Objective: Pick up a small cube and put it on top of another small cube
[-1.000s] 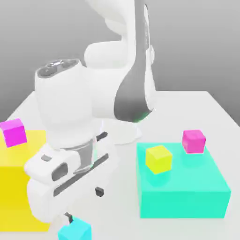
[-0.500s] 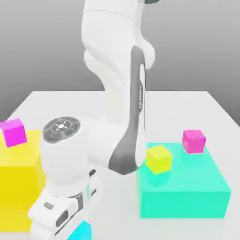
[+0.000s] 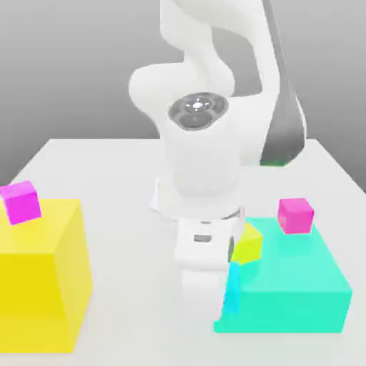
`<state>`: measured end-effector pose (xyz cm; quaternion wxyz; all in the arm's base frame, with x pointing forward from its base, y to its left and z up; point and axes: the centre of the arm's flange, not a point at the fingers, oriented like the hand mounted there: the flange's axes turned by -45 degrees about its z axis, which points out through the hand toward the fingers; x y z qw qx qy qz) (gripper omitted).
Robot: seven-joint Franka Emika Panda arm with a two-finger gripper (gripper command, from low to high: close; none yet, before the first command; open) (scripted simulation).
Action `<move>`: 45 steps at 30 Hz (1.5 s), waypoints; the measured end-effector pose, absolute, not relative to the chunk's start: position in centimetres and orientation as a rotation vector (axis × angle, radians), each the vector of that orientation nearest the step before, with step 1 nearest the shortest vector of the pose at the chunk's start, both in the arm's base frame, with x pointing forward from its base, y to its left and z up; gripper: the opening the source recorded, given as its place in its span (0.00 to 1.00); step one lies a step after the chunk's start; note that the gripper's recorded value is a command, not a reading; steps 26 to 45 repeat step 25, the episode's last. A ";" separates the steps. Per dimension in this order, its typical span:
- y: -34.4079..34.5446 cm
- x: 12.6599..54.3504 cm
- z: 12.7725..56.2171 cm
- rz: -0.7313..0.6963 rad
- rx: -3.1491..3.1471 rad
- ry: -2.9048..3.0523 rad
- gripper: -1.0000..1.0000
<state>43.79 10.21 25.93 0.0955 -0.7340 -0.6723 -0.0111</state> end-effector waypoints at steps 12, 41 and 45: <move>21.4 30.0 33.7 -0.005 -1.717 -2.496 0.00; 23.2 24.3 29.5 0.003 -1.569 -2.720 1.00; 23.2 24.3 29.5 0.003 -1.569 -2.720 1.00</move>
